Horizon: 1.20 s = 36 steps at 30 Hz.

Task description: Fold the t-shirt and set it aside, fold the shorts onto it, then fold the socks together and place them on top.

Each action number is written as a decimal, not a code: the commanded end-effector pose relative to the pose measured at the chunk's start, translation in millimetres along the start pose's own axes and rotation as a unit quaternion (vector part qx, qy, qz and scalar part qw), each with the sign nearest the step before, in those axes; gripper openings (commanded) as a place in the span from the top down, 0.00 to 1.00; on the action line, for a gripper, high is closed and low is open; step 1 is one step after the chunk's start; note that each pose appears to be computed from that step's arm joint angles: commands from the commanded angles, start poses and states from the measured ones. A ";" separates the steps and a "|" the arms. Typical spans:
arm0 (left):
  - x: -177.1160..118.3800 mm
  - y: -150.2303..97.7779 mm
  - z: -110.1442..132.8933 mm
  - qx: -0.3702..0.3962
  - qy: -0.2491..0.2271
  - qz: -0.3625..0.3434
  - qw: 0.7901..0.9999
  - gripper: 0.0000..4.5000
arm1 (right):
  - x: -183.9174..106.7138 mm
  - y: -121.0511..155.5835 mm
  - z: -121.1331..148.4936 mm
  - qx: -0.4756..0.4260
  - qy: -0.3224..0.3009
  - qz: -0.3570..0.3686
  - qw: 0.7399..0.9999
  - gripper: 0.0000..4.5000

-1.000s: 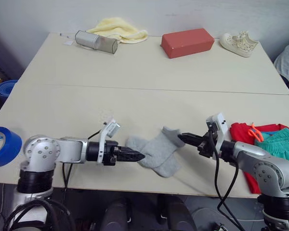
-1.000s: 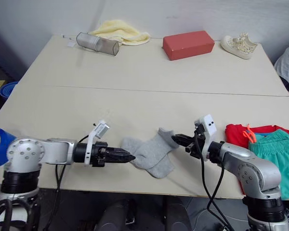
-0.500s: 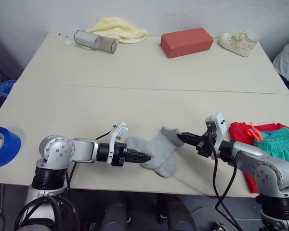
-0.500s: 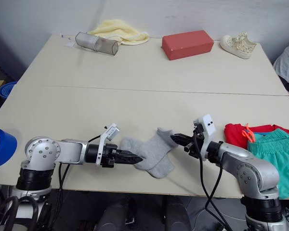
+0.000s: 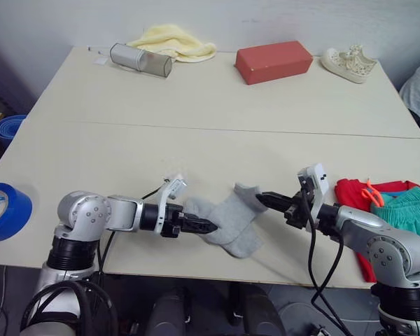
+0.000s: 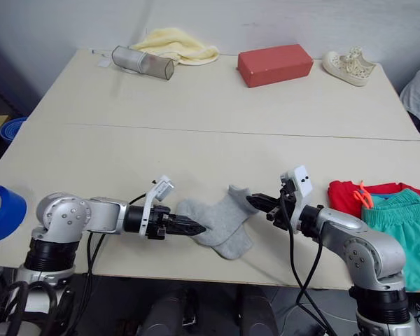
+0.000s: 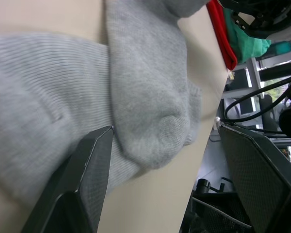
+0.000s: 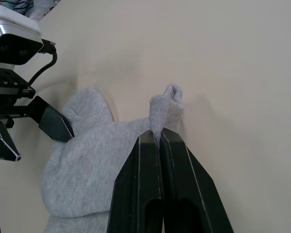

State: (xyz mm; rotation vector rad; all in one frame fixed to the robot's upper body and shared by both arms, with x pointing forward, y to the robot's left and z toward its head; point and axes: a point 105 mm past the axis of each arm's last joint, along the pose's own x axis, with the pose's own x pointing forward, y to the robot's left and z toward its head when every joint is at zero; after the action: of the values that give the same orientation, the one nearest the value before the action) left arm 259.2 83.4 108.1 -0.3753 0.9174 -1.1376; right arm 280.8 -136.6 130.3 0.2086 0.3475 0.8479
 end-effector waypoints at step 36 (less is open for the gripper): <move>-65.3 -6.6 19.8 0.138 0.026 -0.092 0.986 0.99 | -48.8 60.2 11.5 0.018 -0.073 0.058 0.995 1.00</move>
State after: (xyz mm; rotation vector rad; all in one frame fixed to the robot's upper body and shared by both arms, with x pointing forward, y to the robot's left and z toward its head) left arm 261.6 134.6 149.1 -0.2018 0.7652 -1.3992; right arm 222.0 -139.5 159.0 0.3424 0.2570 0.9163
